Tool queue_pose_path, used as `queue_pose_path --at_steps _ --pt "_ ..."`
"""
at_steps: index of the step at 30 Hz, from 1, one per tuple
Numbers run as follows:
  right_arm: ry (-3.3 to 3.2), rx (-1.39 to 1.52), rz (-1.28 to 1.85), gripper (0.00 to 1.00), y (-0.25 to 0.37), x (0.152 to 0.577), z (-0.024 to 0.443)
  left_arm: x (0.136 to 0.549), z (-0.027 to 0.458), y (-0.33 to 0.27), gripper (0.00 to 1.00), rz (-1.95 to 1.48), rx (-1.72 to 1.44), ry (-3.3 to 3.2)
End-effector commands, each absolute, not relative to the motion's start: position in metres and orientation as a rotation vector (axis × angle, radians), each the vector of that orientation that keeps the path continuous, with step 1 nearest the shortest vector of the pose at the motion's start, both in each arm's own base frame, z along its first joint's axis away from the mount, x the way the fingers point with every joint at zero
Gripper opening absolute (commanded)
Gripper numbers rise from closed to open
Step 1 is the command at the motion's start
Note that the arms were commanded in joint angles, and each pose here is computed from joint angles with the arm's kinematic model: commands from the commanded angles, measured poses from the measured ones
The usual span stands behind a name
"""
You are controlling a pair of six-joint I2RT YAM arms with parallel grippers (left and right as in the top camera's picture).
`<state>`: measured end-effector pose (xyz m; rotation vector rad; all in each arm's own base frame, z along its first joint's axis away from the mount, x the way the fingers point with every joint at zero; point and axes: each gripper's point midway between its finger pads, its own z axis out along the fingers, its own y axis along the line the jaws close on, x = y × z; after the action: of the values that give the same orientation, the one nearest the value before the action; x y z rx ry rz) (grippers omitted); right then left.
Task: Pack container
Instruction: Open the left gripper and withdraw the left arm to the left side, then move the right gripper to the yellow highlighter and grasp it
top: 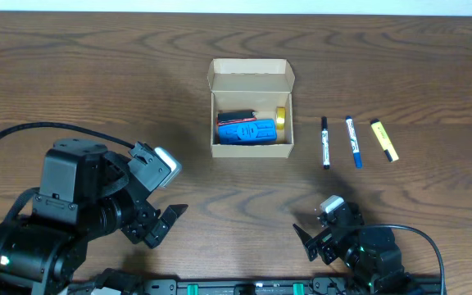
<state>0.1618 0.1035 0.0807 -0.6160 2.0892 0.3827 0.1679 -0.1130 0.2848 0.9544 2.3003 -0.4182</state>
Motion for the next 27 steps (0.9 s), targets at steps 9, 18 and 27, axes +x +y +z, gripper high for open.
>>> queue_pose_path --at_steps 9,18,27 --pt "2.208 -0.058 0.802 0.99 0.118 0.159 0.089 0.163 0.282 -0.115 0.95 -0.442 0.979 2.306" --pt "2.035 -0.020 0.963 0.99 0.134 0.172 0.132 0.163 0.282 -0.115 0.95 -0.442 0.979 2.306" --pt "2.093 -0.066 0.744 0.99 0.119 0.194 0.158 0.163 0.282 -0.115 0.95 -0.442 0.979 2.306"
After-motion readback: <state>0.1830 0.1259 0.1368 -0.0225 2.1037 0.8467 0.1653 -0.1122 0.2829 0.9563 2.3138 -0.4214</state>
